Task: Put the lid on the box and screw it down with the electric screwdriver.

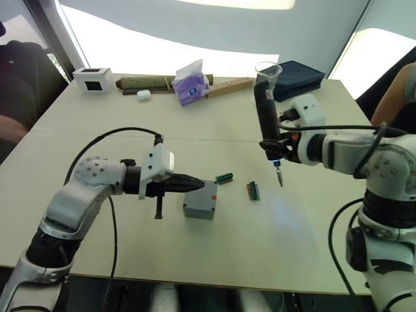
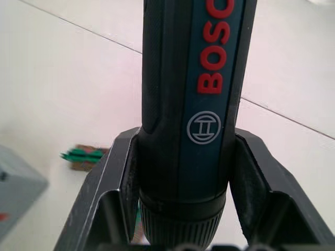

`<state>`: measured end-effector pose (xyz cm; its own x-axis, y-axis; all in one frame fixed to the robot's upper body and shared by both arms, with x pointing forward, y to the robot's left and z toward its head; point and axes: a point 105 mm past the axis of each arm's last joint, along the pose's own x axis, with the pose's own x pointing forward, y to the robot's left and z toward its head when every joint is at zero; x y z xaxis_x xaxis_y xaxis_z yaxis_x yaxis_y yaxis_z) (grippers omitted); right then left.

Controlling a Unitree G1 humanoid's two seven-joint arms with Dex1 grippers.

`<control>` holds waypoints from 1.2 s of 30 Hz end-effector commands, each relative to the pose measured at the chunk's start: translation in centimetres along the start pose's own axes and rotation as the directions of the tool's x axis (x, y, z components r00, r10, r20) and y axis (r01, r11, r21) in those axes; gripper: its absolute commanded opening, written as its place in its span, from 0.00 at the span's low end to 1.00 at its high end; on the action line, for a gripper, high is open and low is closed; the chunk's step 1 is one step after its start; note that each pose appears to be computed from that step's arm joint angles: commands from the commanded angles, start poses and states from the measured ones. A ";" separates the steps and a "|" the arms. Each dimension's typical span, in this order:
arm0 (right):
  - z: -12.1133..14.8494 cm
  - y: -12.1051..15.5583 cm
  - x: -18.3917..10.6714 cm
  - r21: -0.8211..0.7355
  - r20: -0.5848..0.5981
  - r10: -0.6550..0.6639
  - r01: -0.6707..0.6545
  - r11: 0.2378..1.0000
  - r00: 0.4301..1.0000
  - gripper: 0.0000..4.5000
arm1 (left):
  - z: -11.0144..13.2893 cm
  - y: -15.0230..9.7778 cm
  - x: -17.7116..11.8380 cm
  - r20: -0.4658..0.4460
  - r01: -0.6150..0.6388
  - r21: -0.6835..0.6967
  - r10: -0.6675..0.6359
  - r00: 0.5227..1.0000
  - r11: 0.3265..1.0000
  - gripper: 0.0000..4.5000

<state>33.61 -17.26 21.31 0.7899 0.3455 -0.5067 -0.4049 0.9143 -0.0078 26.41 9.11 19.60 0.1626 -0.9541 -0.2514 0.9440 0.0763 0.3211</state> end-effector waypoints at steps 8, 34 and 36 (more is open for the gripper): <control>-6.0 -3.9 1.9 0.152 -0.315 -0.101 0.156 0.976 0.944 0.40 | 1.7 -0.9 -0.8 0.031 -0.035 0.042 0.033 0.999 0.999 0.00; 1.8 -1.6 -8.5 -0.150 0.100 0.227 -0.211 0.966 0.969 1.00 | -3.5 2.2 -6.4 -0.213 -0.308 -0.125 0.278 0.937 0.943 0.11; 0.9 -1.7 -9.8 -0.214 0.094 0.269 -0.245 0.946 0.958 1.00 | -3.4 2.1 -7.4 -0.227 -0.302 -0.144 0.266 0.937 0.942 0.24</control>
<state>28.59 -22.12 25.22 0.7068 0.5274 -0.4714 -0.5957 0.8032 0.0053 28.43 16.42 17.37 0.4589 -0.8066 -0.3725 0.8882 0.4056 0.2157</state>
